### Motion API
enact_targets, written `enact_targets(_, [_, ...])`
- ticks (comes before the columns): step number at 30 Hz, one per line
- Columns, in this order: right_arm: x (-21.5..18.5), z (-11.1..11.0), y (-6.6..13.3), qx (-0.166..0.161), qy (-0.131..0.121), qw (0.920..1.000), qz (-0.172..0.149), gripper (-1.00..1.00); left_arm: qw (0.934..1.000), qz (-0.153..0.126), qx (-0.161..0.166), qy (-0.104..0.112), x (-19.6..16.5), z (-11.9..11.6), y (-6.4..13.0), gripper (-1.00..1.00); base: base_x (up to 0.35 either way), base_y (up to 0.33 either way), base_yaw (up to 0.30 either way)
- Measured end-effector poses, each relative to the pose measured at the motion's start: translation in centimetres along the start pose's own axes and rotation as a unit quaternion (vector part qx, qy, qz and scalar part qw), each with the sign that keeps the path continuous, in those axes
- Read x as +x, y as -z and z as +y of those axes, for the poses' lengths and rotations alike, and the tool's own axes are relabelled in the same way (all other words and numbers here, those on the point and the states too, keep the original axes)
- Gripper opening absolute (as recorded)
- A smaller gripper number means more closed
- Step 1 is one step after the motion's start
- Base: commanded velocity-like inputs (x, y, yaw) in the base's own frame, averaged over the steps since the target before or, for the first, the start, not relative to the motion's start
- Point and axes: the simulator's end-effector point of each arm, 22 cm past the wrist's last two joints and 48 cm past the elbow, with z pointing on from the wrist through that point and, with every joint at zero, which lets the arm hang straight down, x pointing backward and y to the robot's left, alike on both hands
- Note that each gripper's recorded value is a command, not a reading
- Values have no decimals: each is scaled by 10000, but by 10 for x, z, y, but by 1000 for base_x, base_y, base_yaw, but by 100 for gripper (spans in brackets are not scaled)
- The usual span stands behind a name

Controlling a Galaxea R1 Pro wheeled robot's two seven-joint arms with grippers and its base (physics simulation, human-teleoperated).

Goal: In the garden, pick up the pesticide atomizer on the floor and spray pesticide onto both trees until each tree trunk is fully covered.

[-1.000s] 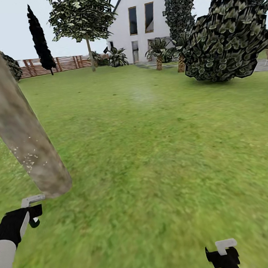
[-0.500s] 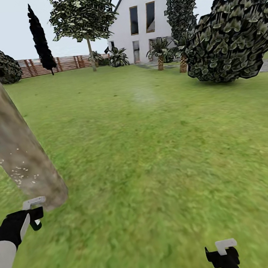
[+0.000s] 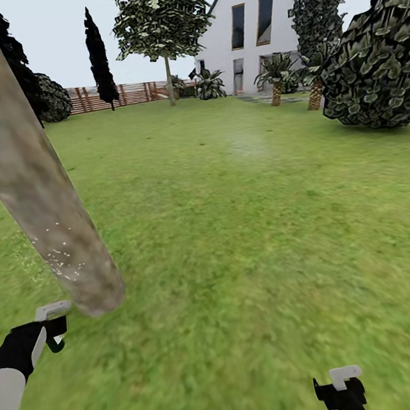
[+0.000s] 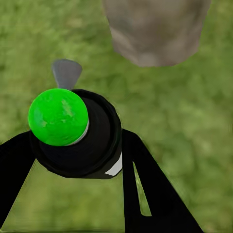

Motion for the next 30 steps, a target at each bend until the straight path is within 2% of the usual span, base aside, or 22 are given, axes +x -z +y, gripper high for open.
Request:
enact_targets(6, [0,-1,0,9,3,10000,-3,100,10000,8,50,-13,2,-8,0,-100,181,-187,36])
enact_targets(25, [0,-1,0,3,10,10000,-4,100,10000,3,52,-13,2,-9,0,-100,170,-226,2])
enact_targets(30, [0,0,0,-1,8,10000,-4,100,10000,2,46,-15,2,-8,0,-100,121,-252,199])
